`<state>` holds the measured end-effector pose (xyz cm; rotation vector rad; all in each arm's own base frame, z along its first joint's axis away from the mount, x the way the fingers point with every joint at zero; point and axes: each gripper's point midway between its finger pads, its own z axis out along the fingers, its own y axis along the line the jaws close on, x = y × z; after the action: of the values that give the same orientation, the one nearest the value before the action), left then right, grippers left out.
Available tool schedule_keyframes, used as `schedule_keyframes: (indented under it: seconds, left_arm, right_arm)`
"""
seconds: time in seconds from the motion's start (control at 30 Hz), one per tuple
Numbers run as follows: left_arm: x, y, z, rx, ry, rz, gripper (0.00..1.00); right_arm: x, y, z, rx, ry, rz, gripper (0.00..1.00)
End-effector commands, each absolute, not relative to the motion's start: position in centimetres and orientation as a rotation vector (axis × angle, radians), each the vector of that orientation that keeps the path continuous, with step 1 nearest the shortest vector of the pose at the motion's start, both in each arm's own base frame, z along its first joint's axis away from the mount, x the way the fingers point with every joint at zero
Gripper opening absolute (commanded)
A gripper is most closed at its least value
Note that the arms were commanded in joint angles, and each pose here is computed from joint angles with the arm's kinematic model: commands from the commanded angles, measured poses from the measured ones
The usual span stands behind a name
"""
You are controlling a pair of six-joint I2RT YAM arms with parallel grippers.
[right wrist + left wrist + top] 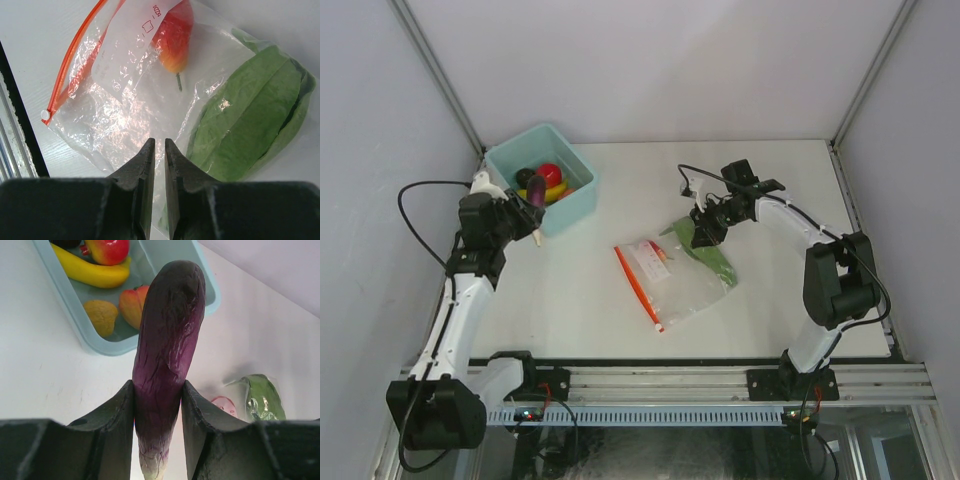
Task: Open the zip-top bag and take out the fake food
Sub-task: Place the fake vegetable in the bin.
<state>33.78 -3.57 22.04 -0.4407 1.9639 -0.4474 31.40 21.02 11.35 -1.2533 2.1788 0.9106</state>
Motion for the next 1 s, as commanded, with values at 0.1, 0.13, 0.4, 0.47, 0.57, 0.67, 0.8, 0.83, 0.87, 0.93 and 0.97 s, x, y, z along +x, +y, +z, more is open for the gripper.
schedule_keyframes:
  seconds: [0.1,0.13,0.4,0.47,0.57,0.67,0.8,0.83,0.87,0.93,0.97]
  left_arm:
    - [36.2,-2.7,26.4,-0.443,1.854,-0.459,0.0]
    - [36.5,-2.5,26.4,-0.449,1.855,-0.451,0.0]
    - [38.6,-0.6,25.4,-0.513,1.881,-0.383,0.0]
    - [39.4,-0.3,25.2,-0.527,1.888,-0.375,0.0]
    - [40.7,0.0,25.4,-0.535,1.894,-0.37,0.01]
    - [42.1,0.3,25.6,-0.539,1.906,-0.359,0.02]
    - [44.2,1.3,24.9,-0.536,1.967,-0.291,0.04]
    - [44.6,1.6,24.5,-0.544,1.996,-0.268,0.04]
    - [45.1,1.8,24.4,-0.551,2.012,-0.253,0.04]
    - [46.4,2.1,25.2,-0.549,2.024,-0.237,0.04]
    - [46.9,2.2,25.2,-0.552,2.035,-0.234,0.04]
  right_arm:
    - [31.8,21.2,13.7,-1.268,2.088,0.903,0.13]
    - [31.8,21.2,13.8,-1.267,2.087,0.901,0.13]
    - [31.8,21.2,13.8,-1.269,2.085,0.905,0.13]
    - [31.8,21.2,13.7,-1.269,2.086,0.908,0.13]
    - [31.7,21.2,13.7,-1.27,2.085,0.909,0.13]
    - [31.8,21.2,13.8,-1.272,2.082,0.907,0.13]
    - [31.8,21.1,13.9,-1.272,2.081,0.902,0.13]
    - [31.8,21.1,13.8,-1.272,2.082,0.902,0.13]
    - [31.7,21.1,13.8,-1.273,2.081,0.903,0.13]
    - [31.7,21.1,13.9,-1.274,2.081,0.903,0.13]
    - [31.8,21.1,13.8,-1.274,2.08,0.903,0.13]
